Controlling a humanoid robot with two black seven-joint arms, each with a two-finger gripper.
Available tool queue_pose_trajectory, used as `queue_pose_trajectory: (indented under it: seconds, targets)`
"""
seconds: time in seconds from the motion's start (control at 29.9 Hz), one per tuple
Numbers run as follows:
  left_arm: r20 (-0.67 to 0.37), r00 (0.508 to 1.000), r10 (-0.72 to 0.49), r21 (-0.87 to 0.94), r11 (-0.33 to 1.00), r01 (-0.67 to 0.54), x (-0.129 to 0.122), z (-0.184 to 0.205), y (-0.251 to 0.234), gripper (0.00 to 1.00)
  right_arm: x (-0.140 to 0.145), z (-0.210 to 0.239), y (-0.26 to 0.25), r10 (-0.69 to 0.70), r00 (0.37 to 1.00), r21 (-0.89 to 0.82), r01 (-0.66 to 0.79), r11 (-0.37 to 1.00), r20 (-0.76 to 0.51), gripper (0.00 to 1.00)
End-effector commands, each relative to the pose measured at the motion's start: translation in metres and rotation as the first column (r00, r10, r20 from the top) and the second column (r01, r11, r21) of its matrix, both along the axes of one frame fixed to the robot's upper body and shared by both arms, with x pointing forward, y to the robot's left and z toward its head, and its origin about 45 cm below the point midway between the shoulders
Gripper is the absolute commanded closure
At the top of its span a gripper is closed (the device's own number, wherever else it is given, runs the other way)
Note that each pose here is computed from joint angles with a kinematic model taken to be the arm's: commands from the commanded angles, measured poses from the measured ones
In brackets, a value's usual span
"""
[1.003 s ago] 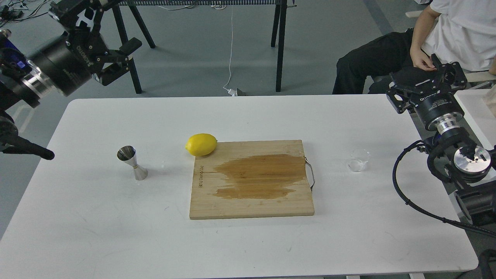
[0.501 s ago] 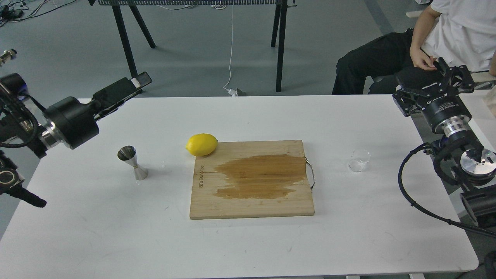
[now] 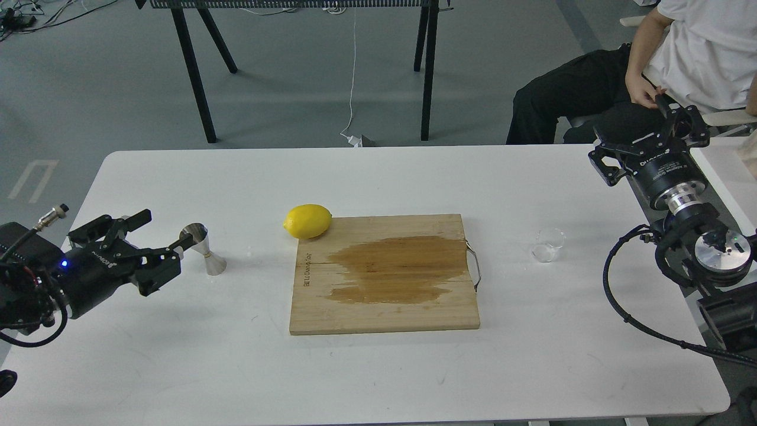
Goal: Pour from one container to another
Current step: 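Lower the left gripper around the metal jigger and close on it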
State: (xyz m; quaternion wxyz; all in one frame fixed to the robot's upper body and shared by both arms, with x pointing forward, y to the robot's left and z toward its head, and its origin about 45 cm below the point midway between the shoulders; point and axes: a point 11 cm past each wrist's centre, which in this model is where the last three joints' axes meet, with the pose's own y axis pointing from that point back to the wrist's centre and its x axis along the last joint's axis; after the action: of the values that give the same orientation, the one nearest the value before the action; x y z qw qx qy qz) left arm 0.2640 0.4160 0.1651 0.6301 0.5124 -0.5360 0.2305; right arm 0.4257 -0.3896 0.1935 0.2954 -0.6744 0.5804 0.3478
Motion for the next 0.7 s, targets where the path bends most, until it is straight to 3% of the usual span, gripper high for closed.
queue_pose_trajectory:
  seconds: [0.0,0.4,0.67]
  targets:
    - [-0.045,0.998,0.049,0.019,0.999,-0.048,-0.010,-0.031,0.013,0.11,0.001,0.001,0.001,0.004,1.000,-0.006,-0.004,1.000,0.001,0.00]
    - [-0.097,0.984,0.151,-0.060,0.986,-0.158,0.004,-0.080,-0.005,0.13,0.003,0.004,0.003,0.008,1.000,-0.005,-0.007,1.000,0.009,0.00]
    - [-0.107,0.987,0.122,-0.085,0.988,-0.131,0.019,-0.095,-0.034,0.16,0.003,0.004,0.002,0.002,1.000,-0.004,-0.002,1.000,0.012,0.00]
